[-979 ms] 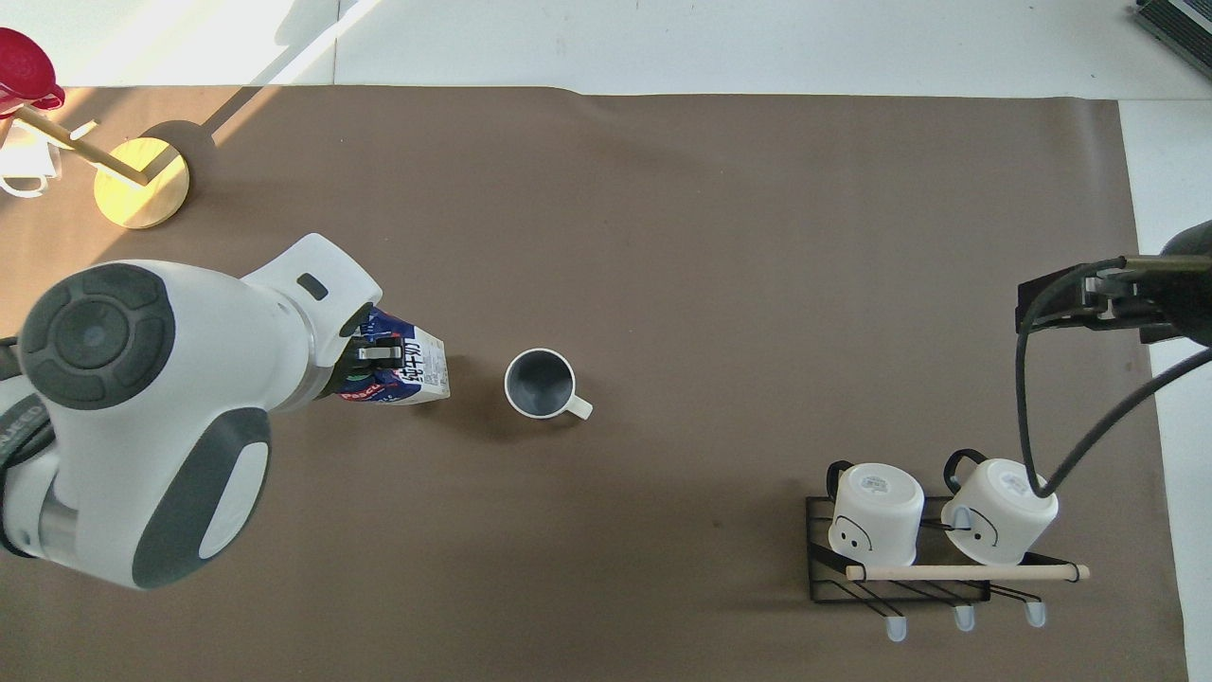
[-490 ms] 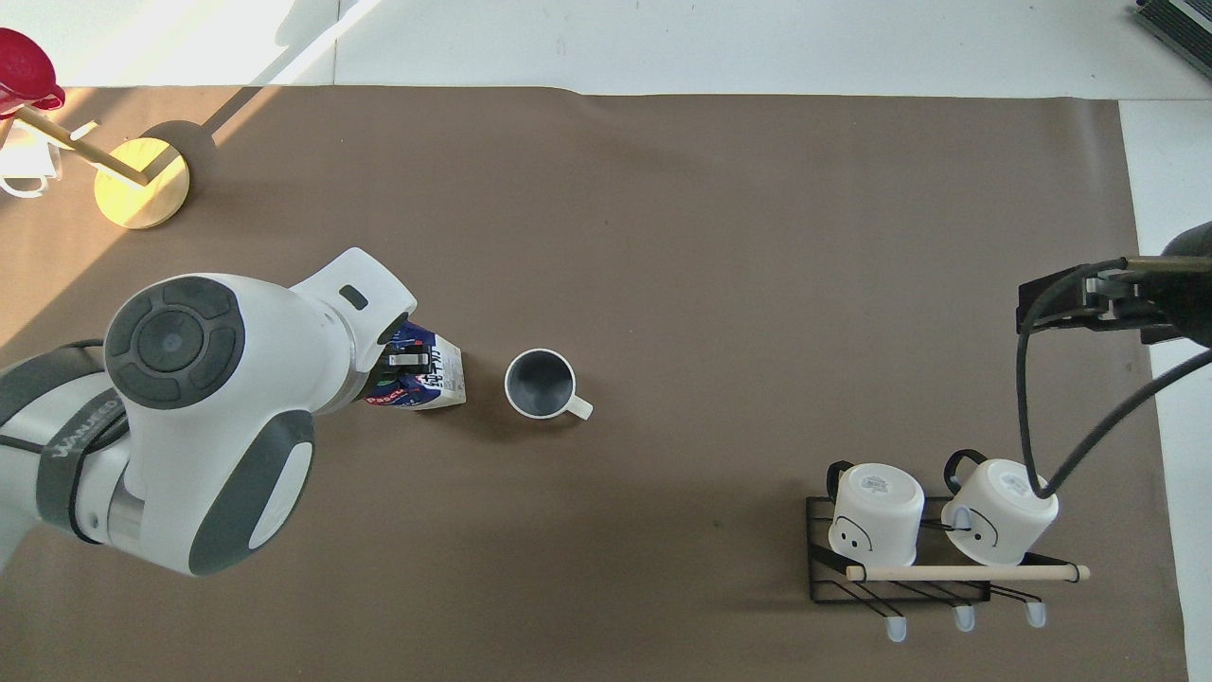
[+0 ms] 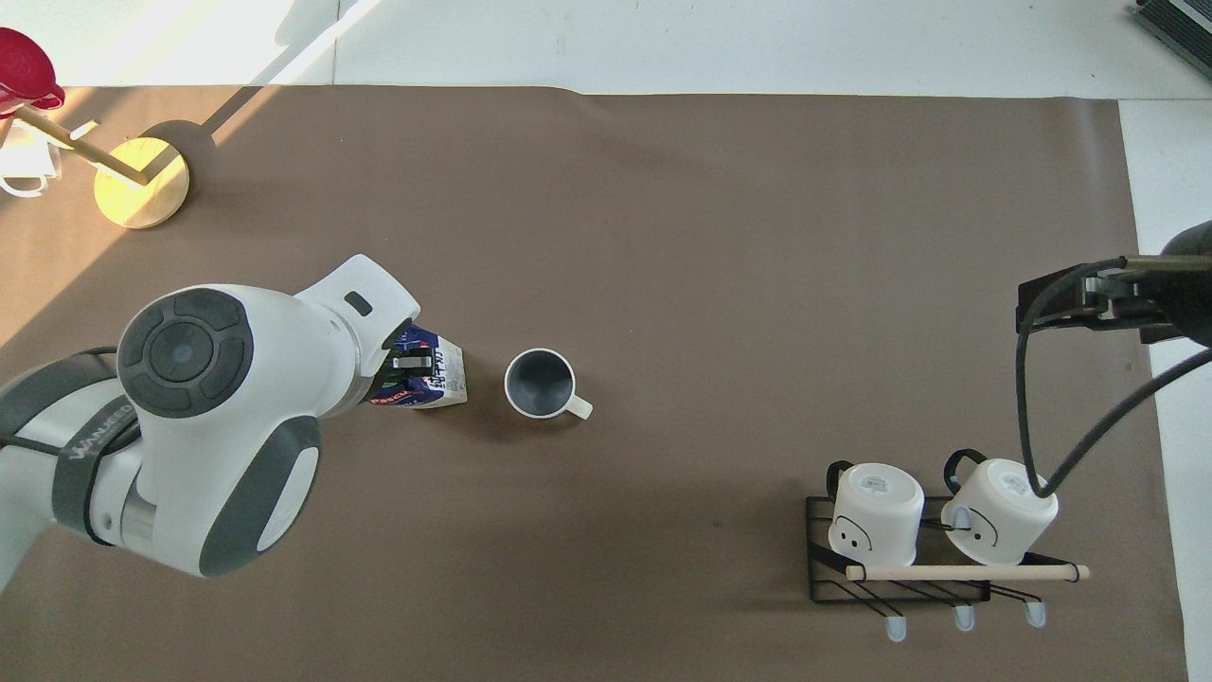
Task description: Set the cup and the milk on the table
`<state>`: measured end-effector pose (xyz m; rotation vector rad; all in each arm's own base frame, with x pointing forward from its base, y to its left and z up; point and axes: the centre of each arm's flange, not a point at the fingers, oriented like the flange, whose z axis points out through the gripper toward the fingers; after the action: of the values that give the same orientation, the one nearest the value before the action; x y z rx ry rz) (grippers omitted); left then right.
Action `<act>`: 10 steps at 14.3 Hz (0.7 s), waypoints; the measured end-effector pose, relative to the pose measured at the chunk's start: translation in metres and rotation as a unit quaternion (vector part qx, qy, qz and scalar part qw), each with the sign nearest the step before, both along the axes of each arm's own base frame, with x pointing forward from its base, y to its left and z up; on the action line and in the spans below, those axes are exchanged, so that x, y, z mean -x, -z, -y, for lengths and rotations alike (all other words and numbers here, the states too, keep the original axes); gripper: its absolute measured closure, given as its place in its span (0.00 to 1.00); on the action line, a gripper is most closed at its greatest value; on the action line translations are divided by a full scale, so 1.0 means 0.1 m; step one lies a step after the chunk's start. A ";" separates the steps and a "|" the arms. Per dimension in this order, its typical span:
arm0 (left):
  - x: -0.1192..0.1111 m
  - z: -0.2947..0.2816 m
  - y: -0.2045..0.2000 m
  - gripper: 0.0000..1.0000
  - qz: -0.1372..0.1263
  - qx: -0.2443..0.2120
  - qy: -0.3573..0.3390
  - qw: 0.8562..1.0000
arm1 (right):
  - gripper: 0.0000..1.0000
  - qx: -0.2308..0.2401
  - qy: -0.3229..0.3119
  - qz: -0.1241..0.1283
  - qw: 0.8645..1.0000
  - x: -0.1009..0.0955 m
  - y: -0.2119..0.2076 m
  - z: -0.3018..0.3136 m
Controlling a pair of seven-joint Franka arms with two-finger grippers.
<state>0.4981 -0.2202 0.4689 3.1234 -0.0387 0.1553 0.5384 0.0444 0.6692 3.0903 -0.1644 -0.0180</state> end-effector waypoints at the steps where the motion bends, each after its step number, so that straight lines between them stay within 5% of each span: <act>1: -0.01 -0.01 -0.09 0.00 -0.004 -0.002 -0.002 1.000 | 0.00 0.000 0.000 0.000 1.000 0.00 0.00 0.00; 10: -0.10 -0.80 -1.65 0.00 -0.030 -0.017 0.004 0.999 | 0.00 0.000 0.000 0.000 1.000 0.00 0.00 0.00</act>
<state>0.5078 -0.1404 0.6337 3.1583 -0.0538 0.0630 0.5385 0.0444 0.6692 3.0903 -0.1645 -0.0180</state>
